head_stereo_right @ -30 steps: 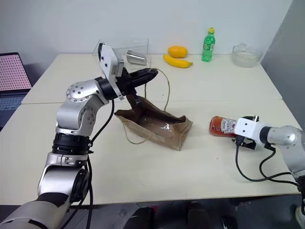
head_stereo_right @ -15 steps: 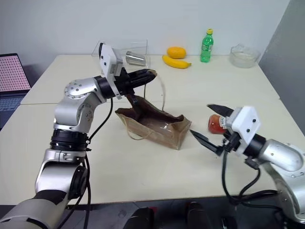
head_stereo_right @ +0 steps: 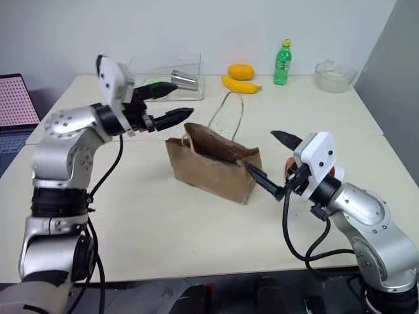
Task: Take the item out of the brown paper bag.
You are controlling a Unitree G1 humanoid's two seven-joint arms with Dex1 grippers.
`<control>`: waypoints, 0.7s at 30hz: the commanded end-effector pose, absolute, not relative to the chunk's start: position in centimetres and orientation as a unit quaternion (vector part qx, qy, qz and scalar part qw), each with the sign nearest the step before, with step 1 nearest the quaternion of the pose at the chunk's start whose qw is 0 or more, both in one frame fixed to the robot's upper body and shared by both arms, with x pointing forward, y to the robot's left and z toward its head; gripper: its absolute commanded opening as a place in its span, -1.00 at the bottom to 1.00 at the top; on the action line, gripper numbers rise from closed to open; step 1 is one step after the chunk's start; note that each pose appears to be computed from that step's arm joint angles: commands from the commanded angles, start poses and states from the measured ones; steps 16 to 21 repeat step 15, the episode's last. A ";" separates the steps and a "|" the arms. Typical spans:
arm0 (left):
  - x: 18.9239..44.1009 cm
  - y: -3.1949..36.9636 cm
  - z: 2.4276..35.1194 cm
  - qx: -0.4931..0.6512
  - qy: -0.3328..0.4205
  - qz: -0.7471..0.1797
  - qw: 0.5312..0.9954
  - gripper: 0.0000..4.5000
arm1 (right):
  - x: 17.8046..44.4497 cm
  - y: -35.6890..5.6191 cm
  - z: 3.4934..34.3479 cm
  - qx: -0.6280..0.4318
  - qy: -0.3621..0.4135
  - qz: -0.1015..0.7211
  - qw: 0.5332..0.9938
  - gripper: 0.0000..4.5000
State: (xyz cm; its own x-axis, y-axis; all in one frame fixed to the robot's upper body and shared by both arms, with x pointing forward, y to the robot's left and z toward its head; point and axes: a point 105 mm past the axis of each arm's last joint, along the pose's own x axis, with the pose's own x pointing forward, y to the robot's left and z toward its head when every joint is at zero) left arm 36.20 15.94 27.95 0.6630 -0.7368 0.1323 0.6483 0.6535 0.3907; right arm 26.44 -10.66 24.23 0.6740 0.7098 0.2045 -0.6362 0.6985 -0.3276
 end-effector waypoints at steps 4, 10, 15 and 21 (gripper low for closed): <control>33.2 19.4 24.3 0.171 -0.148 -0.193 0.955 0.64 | 26.3 -11.6 22.7 -0.104 -0.192 0.292 0.931 1.00; 30.8 18.9 20.4 0.157 -0.117 -0.162 0.967 0.64 | 26.8 -13.0 20.0 -0.068 -0.218 0.197 0.953 1.00; 30.3 18.0 18.1 0.124 -0.116 -0.152 0.974 0.64 | 26.9 -15.1 18.1 -0.023 -0.216 0.143 0.966 1.00; 30.3 18.0 18.1 0.124 -0.116 -0.152 0.974 0.64 | 26.9 -15.1 18.1 -0.023 -0.216 0.143 0.966 1.00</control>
